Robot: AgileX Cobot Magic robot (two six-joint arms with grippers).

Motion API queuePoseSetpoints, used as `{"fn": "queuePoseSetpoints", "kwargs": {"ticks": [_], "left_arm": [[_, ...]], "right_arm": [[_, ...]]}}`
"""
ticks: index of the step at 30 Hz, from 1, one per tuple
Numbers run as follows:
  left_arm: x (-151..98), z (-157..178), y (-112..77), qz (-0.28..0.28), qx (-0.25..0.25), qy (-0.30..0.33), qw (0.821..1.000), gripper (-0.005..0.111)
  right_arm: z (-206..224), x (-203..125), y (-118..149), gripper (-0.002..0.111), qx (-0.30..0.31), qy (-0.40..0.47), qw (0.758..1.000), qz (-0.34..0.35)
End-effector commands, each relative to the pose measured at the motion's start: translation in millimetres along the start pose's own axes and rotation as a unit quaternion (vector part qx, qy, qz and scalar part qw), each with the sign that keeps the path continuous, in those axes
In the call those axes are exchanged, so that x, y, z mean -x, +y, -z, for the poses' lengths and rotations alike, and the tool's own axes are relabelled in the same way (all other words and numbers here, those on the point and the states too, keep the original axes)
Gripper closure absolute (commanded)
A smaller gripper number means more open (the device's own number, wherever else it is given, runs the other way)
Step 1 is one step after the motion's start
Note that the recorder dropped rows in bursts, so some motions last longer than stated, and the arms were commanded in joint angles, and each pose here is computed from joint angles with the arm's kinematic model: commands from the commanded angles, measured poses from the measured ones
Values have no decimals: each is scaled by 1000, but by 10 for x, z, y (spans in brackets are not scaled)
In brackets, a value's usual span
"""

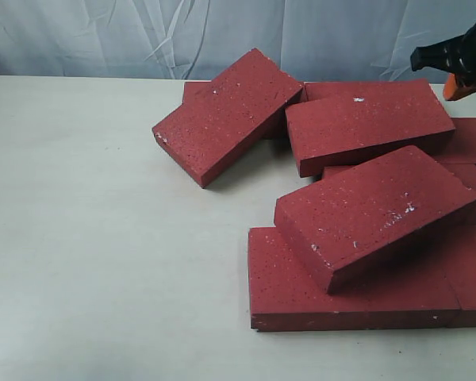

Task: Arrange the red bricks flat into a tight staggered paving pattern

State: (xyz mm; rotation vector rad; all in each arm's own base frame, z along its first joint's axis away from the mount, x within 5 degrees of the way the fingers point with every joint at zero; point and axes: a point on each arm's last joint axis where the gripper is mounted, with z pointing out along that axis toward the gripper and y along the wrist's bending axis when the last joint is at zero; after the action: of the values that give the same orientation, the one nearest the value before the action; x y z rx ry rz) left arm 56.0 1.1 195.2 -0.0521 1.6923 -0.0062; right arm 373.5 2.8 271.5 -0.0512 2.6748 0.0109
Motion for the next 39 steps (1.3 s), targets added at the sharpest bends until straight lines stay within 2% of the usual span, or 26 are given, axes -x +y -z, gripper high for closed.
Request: {"fn": "queuePoseSetpoints", "kwargs": {"ticks": [1, 4, 13, 25, 30, 39], "left_arm": [[-2, 1, 6, -12, 3, -5, 1000, 107], [-2, 1, 7, -15, 4, -5, 1000, 107], [-2, 1, 8, -16, 4, -5, 1000, 107], [-2, 1, 8, -16, 4, -5, 1000, 107], [-2, 1, 8, -16, 4, -5, 1000, 107], [-2, 1, 8, -16, 4, -5, 1000, 107]], "right_arm": [[-63, 70, -146, 109, 25, 4, 999, -29], [-105, 101, -248, 109, 54, 3, 998, -39], [-351, 154, -628, 109, 34, 16, 997, -74], [-501, 216, -718, 109, -1, -18, 998, -57], [-525, 213, -726, 109, -5, -15, 998, -54], [-831, 166, -749, 109, -3, 8, 998, -58]]}}
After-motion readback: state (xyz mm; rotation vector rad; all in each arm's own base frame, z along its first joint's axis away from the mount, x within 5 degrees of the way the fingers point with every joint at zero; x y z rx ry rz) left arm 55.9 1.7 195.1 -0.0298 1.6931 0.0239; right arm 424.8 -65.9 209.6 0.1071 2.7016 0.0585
